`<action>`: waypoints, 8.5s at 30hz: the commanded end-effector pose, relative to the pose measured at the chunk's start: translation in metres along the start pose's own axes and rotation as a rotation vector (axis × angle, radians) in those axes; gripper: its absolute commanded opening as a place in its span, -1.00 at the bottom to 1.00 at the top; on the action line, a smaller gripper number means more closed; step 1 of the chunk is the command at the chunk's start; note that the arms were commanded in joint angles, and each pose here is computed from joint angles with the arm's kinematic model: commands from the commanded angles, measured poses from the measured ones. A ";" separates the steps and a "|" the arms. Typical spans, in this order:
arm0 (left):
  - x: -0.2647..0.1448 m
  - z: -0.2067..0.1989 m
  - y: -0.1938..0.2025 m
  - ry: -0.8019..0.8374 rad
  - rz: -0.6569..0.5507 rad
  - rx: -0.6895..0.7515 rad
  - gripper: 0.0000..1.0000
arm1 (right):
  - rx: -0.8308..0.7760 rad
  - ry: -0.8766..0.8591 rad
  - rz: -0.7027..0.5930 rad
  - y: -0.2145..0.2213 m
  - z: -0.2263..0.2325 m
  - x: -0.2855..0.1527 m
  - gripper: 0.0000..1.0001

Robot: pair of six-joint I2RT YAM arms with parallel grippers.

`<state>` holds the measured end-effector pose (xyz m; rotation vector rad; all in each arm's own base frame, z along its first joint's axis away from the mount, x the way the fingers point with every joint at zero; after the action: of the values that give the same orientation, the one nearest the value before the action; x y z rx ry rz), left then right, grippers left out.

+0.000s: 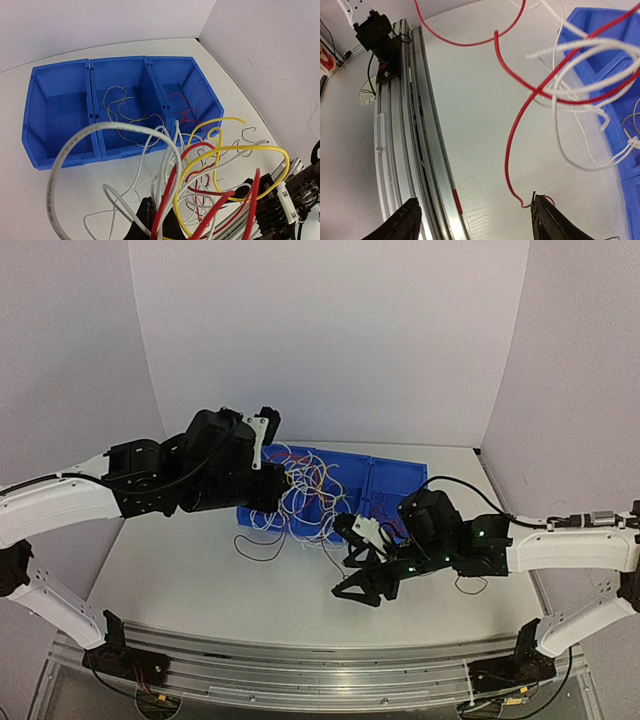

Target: Untangle the cables

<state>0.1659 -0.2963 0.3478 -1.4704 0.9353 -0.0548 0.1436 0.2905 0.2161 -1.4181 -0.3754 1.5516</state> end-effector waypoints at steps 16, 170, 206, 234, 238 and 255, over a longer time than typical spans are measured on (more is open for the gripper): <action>-0.004 -0.003 -0.016 -0.035 0.013 -0.107 -1.00 | -0.040 0.044 -0.169 -0.017 -0.007 0.036 0.20; 0.089 0.175 0.171 -0.352 0.454 -0.443 -0.83 | 0.311 1.001 -0.522 -0.166 -0.144 -0.124 -1.00; 0.075 0.175 0.176 -0.339 0.439 -0.462 -0.83 | 0.759 0.993 -0.132 -0.031 -0.244 -0.014 -1.00; 0.081 0.172 0.172 -0.306 0.434 -0.470 -0.84 | 0.778 0.832 -0.066 -0.056 -0.209 -0.049 -0.17; 0.080 0.171 0.172 -0.298 0.433 -0.470 -0.84 | 0.764 0.806 -0.082 -0.062 -0.201 -0.058 0.13; 0.087 0.146 0.156 0.042 0.381 -0.414 -1.00 | 0.137 0.191 0.108 -0.062 -0.042 0.038 0.74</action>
<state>0.2257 -0.1856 0.1291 -1.5898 1.1855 0.6329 0.2324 0.3139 0.2485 -1.4695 0.0815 1.2979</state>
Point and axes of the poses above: each gripper's point midway between its finger pads, its own x axis out along the fingers, its own z axis along the line the jaws close on, y = z × x, the point moved 9 cm from there along -x, back along the fingers, and after that the axes turned 7 degrees about x, right-handed, at the moved point
